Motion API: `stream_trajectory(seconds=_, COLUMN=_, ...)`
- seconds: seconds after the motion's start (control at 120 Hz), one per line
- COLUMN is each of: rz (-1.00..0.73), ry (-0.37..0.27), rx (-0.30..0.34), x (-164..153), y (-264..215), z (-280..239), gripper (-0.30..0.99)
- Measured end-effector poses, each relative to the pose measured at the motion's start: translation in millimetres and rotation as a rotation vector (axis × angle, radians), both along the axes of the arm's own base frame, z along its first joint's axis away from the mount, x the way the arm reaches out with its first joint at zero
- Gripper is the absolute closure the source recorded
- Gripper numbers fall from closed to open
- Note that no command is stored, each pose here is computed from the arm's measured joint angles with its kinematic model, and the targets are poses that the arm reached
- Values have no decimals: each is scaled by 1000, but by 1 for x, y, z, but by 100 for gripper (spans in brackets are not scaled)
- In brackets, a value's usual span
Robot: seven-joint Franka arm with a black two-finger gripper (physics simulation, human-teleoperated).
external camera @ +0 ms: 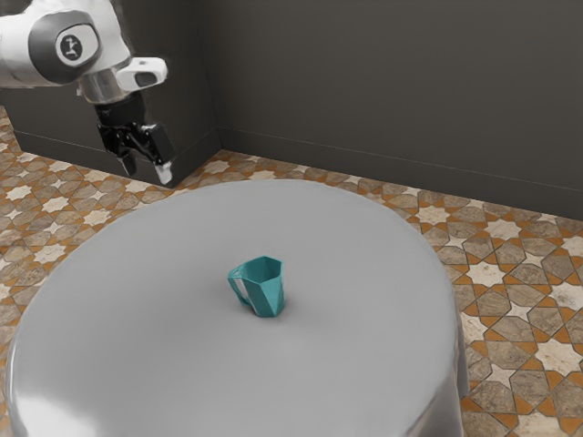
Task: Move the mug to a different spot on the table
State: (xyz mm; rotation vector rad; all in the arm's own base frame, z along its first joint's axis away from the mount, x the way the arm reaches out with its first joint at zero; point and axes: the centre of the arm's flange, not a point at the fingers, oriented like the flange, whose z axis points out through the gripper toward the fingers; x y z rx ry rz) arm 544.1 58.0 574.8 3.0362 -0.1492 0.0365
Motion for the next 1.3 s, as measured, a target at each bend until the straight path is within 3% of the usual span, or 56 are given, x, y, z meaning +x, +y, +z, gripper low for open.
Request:
stream_trajectory(seconds=0.075, rz=-67, ry=-53, rx=-77, x=-15, y=18, z=-29, gripper=0)
stream_trajectory(seconds=0.175, rz=-157, ry=-118, rx=-128, x=-19, y=26, z=-75, gripper=0)
stream_trajectory(seconds=0.367, rz=-352, ry=-305, rx=-149, x=-6, y=33, z=-139, gripper=0)
stream_trajectory(seconds=0.45, rz=-409, ry=-353, rx=-141, x=3, y=40, z=-170, gripper=0)
stream_trajectory(seconds=0.617, rz=-509, ry=-468, rx=-222, x=10, y=47, z=-226, gripper=0)
stream_trajectory(seconds=0.733, rz=-628, ry=-546, rx=-191, x=19, y=39, z=-238, gripper=0)
stream_trajectory(seconds=1.3, rz=-935, ry=-749, rx=-267, x=14, y=10, z=-279, gripper=0)
